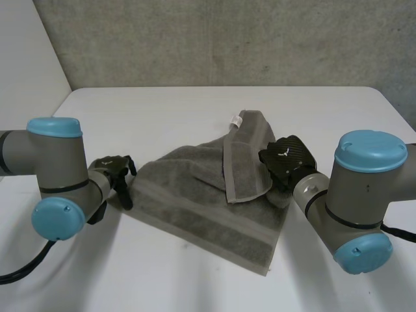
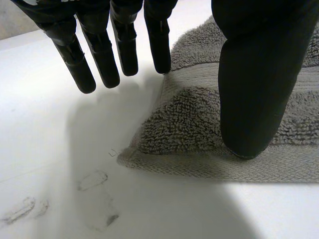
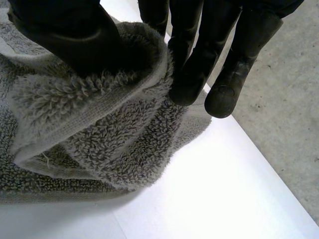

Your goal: Fold the towel.

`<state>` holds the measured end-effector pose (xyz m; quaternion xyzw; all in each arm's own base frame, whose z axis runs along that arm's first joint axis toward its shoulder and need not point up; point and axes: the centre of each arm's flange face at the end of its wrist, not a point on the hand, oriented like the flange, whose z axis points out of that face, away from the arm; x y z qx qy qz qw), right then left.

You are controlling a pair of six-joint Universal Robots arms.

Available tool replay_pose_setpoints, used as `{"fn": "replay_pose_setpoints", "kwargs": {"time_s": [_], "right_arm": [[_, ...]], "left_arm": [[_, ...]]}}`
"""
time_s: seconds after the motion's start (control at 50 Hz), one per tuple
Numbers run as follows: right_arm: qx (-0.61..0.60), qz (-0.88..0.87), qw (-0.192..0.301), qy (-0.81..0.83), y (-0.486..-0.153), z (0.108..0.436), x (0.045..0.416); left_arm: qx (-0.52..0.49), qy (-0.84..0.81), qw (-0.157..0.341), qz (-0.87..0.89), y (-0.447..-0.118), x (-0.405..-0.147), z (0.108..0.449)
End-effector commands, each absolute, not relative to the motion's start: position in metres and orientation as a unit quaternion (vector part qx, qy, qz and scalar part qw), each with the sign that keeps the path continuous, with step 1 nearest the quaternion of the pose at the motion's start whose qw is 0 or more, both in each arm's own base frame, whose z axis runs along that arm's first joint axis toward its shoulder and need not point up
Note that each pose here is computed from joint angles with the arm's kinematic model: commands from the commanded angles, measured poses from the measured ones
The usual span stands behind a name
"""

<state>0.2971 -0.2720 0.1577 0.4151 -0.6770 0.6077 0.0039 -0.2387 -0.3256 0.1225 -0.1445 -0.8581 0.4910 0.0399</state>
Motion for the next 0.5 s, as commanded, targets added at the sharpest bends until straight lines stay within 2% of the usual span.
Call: {"fn": "replay_pose_setpoints", "kwargs": {"time_s": [0.02,0.5], "right_arm": [[0.416,0.606,0.004,-0.678,-0.2723,0.1564,0.2969],[0.424,0.604,0.01,-0.675,-0.2719,0.154,0.2972]], "left_arm": [[-0.146,-0.859,0.039,0.488,-0.325,-0.2385,0.121],[-0.146,-0.856,0.041,0.494,-0.3216,-0.2406,0.1247]]}}
